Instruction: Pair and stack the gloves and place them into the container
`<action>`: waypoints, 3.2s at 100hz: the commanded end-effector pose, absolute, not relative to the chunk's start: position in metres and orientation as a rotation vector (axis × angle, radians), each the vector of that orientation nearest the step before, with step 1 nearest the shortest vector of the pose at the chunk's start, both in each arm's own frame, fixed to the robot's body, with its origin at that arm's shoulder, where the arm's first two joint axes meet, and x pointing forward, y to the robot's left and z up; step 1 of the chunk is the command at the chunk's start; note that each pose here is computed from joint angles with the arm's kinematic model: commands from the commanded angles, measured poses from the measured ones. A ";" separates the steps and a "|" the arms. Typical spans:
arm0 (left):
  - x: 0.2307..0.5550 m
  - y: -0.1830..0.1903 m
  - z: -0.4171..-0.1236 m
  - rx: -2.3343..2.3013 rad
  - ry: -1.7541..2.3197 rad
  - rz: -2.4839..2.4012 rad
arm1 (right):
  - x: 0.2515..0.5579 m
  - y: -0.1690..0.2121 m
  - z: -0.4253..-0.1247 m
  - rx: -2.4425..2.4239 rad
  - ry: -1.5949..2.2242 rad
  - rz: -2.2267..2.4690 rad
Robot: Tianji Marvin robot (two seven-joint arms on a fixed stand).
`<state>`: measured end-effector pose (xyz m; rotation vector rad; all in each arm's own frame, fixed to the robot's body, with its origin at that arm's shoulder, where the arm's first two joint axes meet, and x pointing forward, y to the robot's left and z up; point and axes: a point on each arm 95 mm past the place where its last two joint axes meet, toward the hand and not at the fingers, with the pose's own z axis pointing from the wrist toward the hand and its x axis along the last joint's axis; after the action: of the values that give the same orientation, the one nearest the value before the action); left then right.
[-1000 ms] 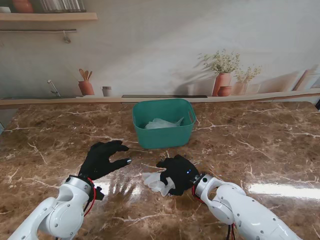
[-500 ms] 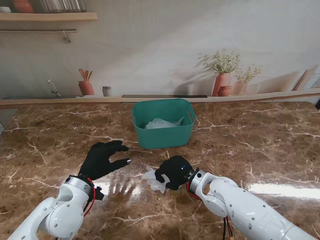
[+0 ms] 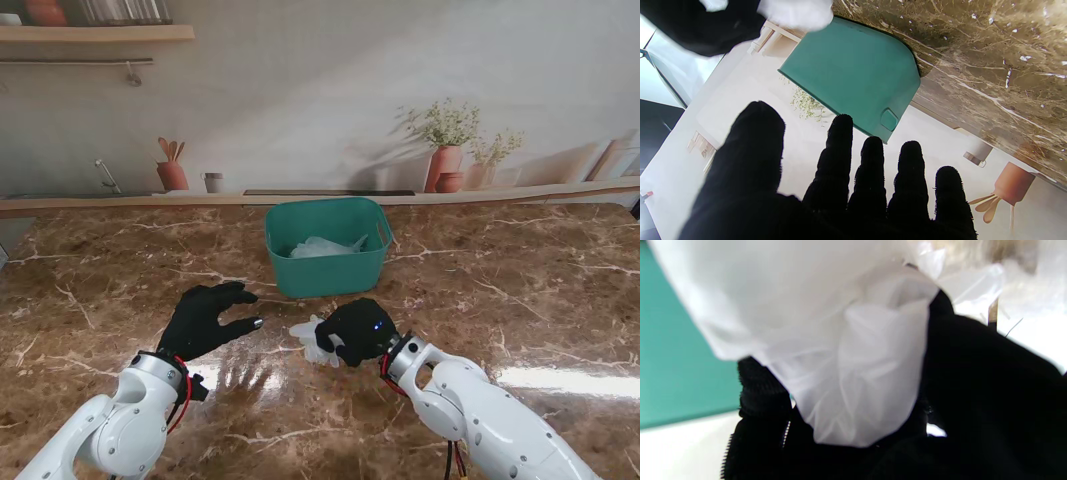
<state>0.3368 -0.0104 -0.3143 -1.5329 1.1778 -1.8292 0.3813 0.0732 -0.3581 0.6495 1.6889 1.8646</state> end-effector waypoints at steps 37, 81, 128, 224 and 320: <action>0.336 -0.013 -0.318 -1.544 1.179 -1.830 | 0.432 0.074 -0.244 0.478 1.460 1.911; 0.338 -0.007 -0.316 -1.549 1.184 -1.802 | 0.516 0.084 -0.223 0.500 1.474 1.836; 0.340 -0.003 -0.316 -1.552 1.200 -1.781 | 0.587 0.083 -0.244 0.607 1.561 1.716; 0.342 -0.002 -0.315 -1.540 1.201 -1.782 | 0.571 0.062 -0.229 0.696 1.679 1.625; 0.343 -0.023 -0.309 -1.487 1.184 -2.009 | 0.373 -0.019 -0.322 1.128 1.226 1.827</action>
<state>0.3436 -0.0182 -0.3079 -1.4852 1.1794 -1.9912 0.3825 -0.0154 -0.3005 1.0635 1.1984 1.8563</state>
